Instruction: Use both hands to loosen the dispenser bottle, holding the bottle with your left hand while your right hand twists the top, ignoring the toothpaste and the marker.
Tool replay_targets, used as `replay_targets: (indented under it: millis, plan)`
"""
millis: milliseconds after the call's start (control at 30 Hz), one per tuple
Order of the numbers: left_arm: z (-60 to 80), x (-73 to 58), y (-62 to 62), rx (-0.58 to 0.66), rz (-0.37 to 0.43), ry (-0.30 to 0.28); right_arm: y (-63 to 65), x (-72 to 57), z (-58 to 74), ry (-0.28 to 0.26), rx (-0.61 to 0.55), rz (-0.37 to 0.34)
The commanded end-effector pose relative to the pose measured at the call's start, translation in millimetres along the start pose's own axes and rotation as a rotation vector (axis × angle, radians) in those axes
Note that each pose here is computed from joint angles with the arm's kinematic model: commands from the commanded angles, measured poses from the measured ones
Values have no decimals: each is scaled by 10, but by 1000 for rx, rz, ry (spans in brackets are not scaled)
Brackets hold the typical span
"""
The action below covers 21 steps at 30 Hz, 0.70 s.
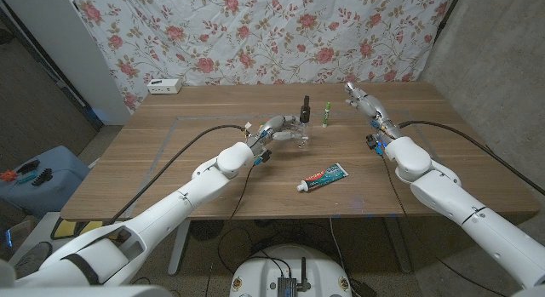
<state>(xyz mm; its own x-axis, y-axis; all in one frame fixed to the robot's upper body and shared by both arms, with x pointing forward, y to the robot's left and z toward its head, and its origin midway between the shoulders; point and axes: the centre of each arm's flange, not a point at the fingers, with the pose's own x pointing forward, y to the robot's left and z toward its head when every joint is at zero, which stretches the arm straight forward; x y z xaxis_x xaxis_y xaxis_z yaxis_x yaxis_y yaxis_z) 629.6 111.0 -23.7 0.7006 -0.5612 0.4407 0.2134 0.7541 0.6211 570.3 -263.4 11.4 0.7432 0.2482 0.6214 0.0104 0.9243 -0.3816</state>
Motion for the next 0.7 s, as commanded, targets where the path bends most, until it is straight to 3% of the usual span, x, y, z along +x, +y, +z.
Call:
replay_targets:
  millis: [33,700]
  plan:
    - [-5,-88,65,17,38,16,76,6,283,7,-90,37]
    - [1,-115,109,45,88,24,238,-27,592,62,-187,73]
